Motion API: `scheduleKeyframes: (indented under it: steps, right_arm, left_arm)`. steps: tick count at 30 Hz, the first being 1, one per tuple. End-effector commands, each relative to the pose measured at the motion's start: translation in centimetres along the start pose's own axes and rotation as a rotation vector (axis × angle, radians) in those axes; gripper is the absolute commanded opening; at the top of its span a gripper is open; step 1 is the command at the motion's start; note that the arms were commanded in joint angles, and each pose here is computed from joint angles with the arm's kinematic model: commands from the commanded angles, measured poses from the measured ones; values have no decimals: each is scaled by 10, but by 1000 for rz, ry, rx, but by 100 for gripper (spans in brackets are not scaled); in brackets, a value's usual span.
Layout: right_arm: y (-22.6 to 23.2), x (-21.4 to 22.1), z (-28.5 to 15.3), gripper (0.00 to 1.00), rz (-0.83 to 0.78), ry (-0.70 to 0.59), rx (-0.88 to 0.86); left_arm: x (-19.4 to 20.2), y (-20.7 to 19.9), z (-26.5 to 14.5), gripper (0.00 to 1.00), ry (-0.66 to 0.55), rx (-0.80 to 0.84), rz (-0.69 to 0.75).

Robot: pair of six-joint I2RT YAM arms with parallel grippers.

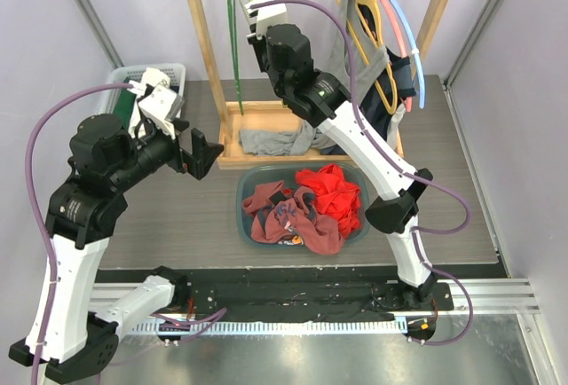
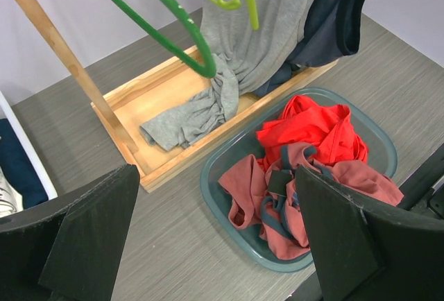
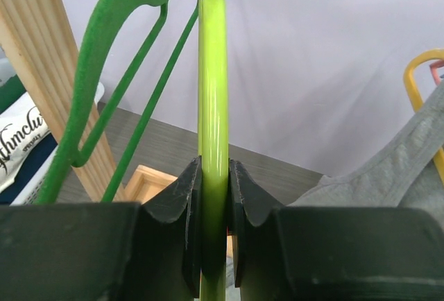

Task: Remove the tank top from the hanger
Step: Place the hanger at the clothesline.

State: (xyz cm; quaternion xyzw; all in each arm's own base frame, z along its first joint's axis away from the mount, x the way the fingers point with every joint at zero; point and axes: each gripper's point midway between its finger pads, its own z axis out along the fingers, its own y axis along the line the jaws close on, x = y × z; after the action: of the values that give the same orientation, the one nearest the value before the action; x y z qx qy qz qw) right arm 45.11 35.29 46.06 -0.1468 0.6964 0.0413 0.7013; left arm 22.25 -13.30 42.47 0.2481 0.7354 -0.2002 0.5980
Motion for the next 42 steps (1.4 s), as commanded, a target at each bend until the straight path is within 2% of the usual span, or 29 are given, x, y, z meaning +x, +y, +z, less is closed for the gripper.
scheduleKeyframes:
  steps: [1, 8, 11, 12, 15, 21, 23, 24, 26, 31, 36, 42]
  right_arm:
    - [4, -21, 2, 1, 77, -75, -16]
    - [1, -10, -2, 1, 63, -33, -9]
    - [0, -14, -9, 27, 66, -26, -22]
    - [-2, -17, -13, 40, 68, -28, -28]
    - [-11, -35, -32, 68, 82, -44, -49]
    - [-57, -84, -95, 84, 131, -113, -53]
    - [-62, -71, -104, 84, 120, -78, -48]
    - [-80, -85, -126, 84, 143, -112, -35]
    - [-93, -73, -135, 85, 130, -87, 9]
    - [-150, -78, -180, 84, 144, -115, 125]
    - [-178, -65, -192, 82, 158, -102, 180]
    - [-189, -43, -178, 80, 191, -50, 174]
  left_arm:
    - [-7, -2, -5, 100, -33, 5, 14]
    - [-12, -2, -4, 100, -39, 6, 7]
    - [-14, -2, -3, 100, -42, 6, 1]
    - [-15, -1, -4, 100, -43, 4, 0]
    - [-15, -1, -3, 100, -34, 0, -4]
    - [-13, 0, 2, 100, -14, 6, -11]
    - [-14, 1, 3, 100, -14, 3, -11]
    - [-15, 1, 3, 100, -15, 2, -10]
    - [-16, 2, 4, 100, -15, 3, -10]
    - [-17, -2, 6, 100, -15, 26, -11]
    - [-17, -3, 9, 100, -13, 38, -11]
    - [-17, -4, 8, 100, -17, 41, -8]
